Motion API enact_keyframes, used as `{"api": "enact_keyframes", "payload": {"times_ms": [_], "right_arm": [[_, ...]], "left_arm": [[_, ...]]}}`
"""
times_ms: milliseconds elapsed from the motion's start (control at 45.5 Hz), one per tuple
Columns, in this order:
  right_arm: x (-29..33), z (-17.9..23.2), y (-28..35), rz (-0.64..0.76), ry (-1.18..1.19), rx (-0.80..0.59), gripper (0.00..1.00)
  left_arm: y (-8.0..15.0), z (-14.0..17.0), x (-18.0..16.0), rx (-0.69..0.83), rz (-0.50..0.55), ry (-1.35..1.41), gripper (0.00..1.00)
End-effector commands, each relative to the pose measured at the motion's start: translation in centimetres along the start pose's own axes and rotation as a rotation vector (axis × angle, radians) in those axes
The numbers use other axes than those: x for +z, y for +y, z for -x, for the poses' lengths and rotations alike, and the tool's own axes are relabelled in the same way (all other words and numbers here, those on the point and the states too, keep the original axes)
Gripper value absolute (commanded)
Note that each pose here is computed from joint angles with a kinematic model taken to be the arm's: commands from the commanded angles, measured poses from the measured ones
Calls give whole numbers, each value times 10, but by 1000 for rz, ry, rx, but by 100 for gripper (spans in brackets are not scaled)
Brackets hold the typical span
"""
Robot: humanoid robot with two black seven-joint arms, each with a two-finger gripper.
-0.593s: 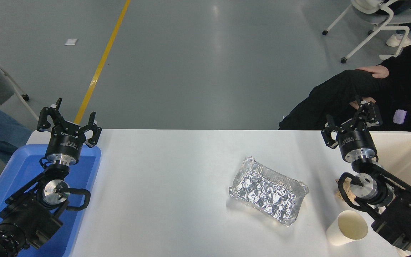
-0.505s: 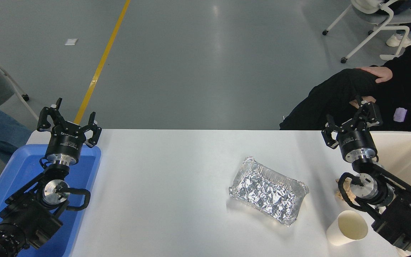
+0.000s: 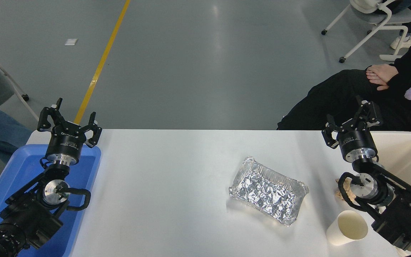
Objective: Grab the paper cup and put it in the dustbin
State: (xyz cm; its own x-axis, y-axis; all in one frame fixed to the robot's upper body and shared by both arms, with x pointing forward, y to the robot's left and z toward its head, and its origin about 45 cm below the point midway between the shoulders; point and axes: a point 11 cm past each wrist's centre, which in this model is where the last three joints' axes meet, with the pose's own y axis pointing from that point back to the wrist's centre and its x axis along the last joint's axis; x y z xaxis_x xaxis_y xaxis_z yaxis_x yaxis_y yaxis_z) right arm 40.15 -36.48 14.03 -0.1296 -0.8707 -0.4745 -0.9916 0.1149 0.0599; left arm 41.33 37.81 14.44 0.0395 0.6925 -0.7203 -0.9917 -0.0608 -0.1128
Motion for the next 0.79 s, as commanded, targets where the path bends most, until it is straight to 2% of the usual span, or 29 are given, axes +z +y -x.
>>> {"api": "enact_keyframes", "payload": {"times_ms": [0, 571, 681, 769], "right_arm": [[2, 0, 1, 3, -1, 1, 100], [-20, 3, -9, -23, 27, -20, 100], [-29, -10, -2, 37, 167, -65, 100], [-38, -11, -4, 138, 406, -169, 100]], "left_arm": [[0, 0, 0, 0, 0, 1, 99], [0, 0, 0, 1, -1, -1, 99], [0, 0, 0, 1, -1, -1, 99], [0, 0, 0, 1, -1, -1, 99]]}}
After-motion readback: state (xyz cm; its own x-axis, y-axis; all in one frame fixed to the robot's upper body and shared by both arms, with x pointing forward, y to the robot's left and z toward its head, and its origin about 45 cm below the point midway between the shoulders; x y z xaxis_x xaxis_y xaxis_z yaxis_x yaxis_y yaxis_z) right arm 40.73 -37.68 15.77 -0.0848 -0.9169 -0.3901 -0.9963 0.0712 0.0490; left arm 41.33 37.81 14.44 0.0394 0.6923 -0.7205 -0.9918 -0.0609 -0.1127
